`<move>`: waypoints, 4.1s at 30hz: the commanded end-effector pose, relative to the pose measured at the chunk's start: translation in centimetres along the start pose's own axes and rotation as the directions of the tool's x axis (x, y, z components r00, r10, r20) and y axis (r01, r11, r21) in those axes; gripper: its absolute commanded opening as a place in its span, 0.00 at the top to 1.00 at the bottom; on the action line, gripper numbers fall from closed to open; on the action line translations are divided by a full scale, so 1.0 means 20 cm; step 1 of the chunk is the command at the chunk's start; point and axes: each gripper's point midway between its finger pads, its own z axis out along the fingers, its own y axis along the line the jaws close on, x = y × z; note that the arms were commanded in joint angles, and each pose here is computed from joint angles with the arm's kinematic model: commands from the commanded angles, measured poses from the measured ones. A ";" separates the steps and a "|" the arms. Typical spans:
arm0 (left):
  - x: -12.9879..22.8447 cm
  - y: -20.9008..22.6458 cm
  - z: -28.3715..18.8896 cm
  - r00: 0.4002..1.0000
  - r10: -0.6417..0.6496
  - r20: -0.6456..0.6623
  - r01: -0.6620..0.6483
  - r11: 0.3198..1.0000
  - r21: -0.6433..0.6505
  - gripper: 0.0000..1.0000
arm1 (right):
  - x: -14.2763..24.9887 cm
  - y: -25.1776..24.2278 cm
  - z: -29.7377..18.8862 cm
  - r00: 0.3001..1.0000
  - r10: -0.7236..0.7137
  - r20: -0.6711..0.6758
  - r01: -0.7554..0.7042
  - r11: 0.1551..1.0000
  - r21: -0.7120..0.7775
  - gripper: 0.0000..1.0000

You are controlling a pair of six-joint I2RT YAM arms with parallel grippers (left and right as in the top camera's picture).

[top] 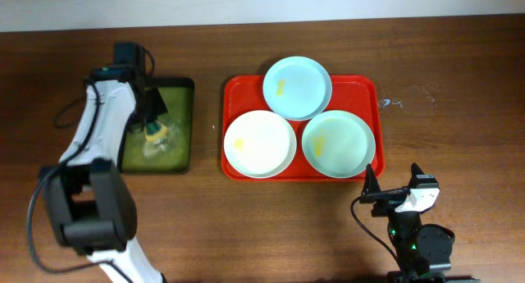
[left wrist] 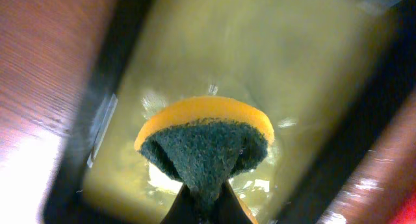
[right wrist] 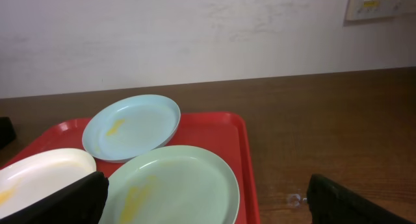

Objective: Clean dirty plates on tray and stack at the side
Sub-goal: 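Lift the sponge with the left gripper and move it onto the white plate, then reach the right gripper to the white plate rim and grasp it, then scrub the white plate with the sponge in the left gripper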

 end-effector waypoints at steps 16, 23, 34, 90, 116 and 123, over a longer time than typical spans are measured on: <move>0.00 -0.14 -0.51 0.992 -0.012 0.124 -0.023 0.960 0.278 1.00 | 0.02 0.00 0.00 1.000 0.000 -0.005 0.000 1.000 0.003 0.02; 0.34 -0.49 -0.63 0.977 0.191 0.093 -0.212 0.898 0.384 1.00 | 0.02 0.00 0.00 1.000 0.000 -0.005 0.000 1.000 0.003 0.02; 0.75 -1.09 -0.10 0.949 0.297 0.103 -0.314 0.896 0.315 1.00 | 0.02 0.00 0.00 1.000 0.000 -0.005 0.000 1.000 0.003 0.02; 0.68 -0.36 -0.53 0.987 0.105 -0.118 -0.099 0.993 0.059 0.08 | -0.99 0.66 0.30 0.664 -0.015 -0.748 -0.413 0.826 -0.383 0.49; 0.70 -0.39 -0.44 0.987 0.106 -0.120 -0.096 0.992 0.081 0.12 | 0.80 0.78 0.81 0.091 -0.302 -0.949 -0.061 0.949 -0.308 0.53; 0.69 -0.57 -0.45 0.987 0.134 -0.089 -0.114 0.973 0.201 0.44 | 0.81 0.77 0.80 0.077 -0.299 -0.951 -0.062 0.951 -0.303 0.89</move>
